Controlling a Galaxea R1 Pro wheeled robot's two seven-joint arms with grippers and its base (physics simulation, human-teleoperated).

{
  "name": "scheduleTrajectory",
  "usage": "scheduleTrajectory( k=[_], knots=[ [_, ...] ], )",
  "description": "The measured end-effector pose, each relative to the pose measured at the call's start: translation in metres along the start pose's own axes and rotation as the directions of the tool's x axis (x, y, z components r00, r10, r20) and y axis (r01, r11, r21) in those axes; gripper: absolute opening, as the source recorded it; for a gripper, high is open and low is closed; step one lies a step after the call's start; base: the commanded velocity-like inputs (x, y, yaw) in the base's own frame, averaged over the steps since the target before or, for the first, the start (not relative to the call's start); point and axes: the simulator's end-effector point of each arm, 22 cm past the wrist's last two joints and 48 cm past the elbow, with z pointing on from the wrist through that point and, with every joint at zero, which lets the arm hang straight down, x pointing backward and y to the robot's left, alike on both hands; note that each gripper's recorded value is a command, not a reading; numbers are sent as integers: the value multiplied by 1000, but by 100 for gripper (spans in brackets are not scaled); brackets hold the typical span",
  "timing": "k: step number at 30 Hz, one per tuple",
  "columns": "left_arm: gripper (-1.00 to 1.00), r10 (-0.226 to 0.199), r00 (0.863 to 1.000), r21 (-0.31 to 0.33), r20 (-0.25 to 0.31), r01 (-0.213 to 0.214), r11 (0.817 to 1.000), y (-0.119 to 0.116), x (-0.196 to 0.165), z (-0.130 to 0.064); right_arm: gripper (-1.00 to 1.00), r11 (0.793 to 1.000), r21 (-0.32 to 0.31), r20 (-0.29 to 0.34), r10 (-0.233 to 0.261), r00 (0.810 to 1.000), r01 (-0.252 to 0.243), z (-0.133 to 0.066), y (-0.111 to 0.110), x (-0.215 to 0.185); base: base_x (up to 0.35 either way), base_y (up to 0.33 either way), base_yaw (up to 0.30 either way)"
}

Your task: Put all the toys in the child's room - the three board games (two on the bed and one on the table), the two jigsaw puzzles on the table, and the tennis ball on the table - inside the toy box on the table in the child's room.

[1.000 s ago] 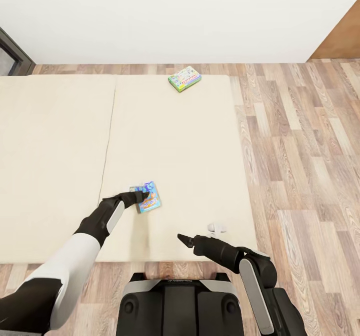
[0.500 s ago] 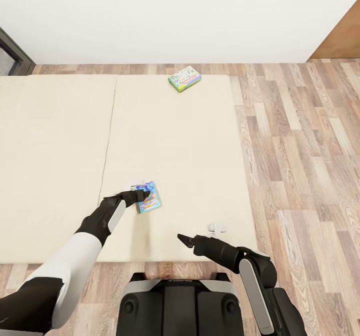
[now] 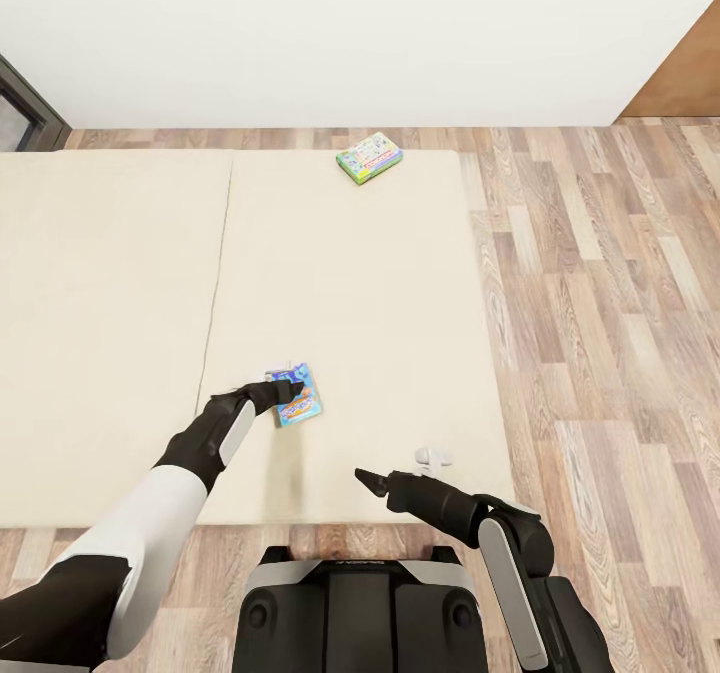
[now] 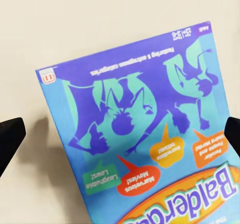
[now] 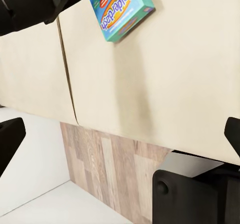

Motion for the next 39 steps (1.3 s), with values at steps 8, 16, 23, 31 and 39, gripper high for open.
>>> scheduleTrajectory(
  k=[8, 16, 23, 31, 39],
  knots=[
    [100, 0, 1000, 4, 3, 0, 1000, -3, -1, 0, 100, 1000, -1, 0, 0, 1000, 0, 0, 0, 0, 0, 0, 0],
    [100, -3, 1000, 24, 2, 3, 1000, -18, 1, 1, 100, 1000, 0, 0, 0, 1000, 0, 0, 0, 0, 0, 0, 0],
    [100, 37, 999, 40, 1, -37, 998, -41, 4, 3, 100, 1000, -1, 0, 1, 1000, -1, 0, 0, 0, 0, 0, 0],
    [100, 64, 998, 49, 0, -64, 997, -55, 6, 3, 100, 1000, -1, 0, 0, 1000, 0, 0, 0, 0, 0, 0, 0],
    [100, 62, 998, 63, -3, -62, 996, -65, 8, 4, 100, 1000, -1, 0, 0, 1000, 0, 0, 0, 0, 0, 0, 0]
  ],
)
